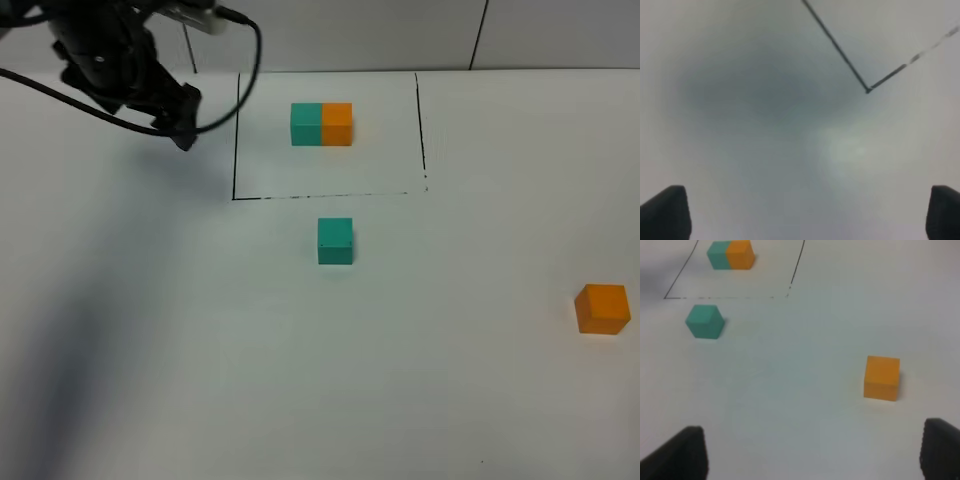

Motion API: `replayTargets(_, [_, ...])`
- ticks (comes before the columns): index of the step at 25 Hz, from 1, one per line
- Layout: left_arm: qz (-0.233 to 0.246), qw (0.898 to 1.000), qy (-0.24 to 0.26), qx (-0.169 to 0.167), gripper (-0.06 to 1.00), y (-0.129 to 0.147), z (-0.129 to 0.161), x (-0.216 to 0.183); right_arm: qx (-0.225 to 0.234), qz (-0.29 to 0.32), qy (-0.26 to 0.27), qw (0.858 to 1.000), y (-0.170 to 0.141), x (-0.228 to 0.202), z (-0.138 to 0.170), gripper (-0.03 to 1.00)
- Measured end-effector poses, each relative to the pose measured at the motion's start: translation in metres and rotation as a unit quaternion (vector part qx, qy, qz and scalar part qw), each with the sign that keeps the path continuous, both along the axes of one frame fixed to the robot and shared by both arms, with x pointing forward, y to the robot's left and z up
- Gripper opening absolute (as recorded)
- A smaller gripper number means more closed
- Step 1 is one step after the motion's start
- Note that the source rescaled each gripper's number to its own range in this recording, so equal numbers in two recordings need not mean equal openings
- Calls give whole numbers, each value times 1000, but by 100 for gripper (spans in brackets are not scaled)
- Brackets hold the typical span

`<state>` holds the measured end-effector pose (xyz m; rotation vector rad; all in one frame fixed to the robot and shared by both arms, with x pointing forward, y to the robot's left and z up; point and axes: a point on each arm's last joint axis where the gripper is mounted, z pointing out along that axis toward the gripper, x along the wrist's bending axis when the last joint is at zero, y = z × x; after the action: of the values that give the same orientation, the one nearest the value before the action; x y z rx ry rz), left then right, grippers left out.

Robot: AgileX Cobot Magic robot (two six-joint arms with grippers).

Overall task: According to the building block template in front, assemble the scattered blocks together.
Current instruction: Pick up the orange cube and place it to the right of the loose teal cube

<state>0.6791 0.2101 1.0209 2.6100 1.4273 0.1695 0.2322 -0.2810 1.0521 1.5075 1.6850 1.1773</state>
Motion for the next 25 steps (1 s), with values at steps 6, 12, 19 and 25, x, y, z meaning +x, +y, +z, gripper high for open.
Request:
replayTargets(6, [89, 996, -10, -15, 95, 42, 37, -32, 0, 0, 0, 1000, 0, 0, 0, 73])
replayTargets(12, [108, 994, -26, -21, 92, 51, 57, -88, 0, 0, 0, 1000, 0, 0, 0, 73])
replayTargets(19, [191, 977, -91, -7, 91, 69, 83, -182, 1, 0, 0, 1000, 0, 0, 0, 73])
replayTargets(25, [253, 950, -181, -24, 90, 84, 98, -269, 1, 0, 0, 1000, 0, 0, 0, 73])
